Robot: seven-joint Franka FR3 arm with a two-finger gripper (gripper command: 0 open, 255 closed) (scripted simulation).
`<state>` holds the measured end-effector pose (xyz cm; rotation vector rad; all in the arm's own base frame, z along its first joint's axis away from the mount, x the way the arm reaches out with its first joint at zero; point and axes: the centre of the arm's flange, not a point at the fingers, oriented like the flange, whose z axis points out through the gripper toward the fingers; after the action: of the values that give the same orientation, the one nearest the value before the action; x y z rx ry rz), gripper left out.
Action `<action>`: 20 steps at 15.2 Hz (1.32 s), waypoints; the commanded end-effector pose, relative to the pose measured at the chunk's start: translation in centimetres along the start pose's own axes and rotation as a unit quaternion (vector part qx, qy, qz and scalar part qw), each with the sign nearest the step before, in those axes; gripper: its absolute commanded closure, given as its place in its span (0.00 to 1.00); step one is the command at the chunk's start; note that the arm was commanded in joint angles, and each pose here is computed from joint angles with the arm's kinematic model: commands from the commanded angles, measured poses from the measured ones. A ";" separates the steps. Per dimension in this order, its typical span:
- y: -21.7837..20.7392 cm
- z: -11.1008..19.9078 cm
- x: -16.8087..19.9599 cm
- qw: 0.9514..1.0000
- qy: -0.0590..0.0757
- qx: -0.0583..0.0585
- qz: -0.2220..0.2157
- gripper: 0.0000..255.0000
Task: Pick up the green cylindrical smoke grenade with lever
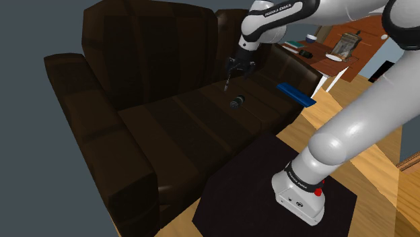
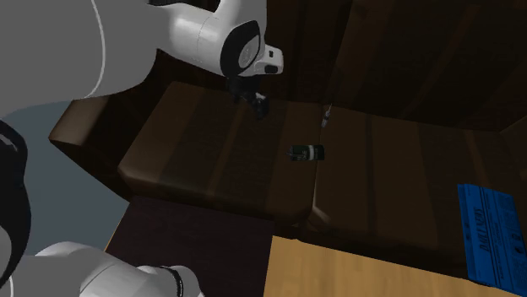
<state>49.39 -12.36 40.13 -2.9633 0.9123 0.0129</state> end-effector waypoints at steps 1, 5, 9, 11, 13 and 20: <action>0.9 1.7 1.8 1.000 -0.002 -0.001 0.023 0.00; 2.9 5.3 5.2 0.998 -0.006 -0.004 0.068 0.00; 5.3 8.9 8.4 0.994 -0.011 -0.006 0.113 0.00; 6.5 10.8 9.9 0.991 -0.013 -0.007 0.135 0.00; 7.9 12.6 11.3 0.987 -0.015 -0.008 0.157 0.00; 13.1 19.0 15.7 0.972 -0.023 -0.012 0.234 0.00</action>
<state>55.06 -30.15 21.32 -2.6947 1.5538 0.1024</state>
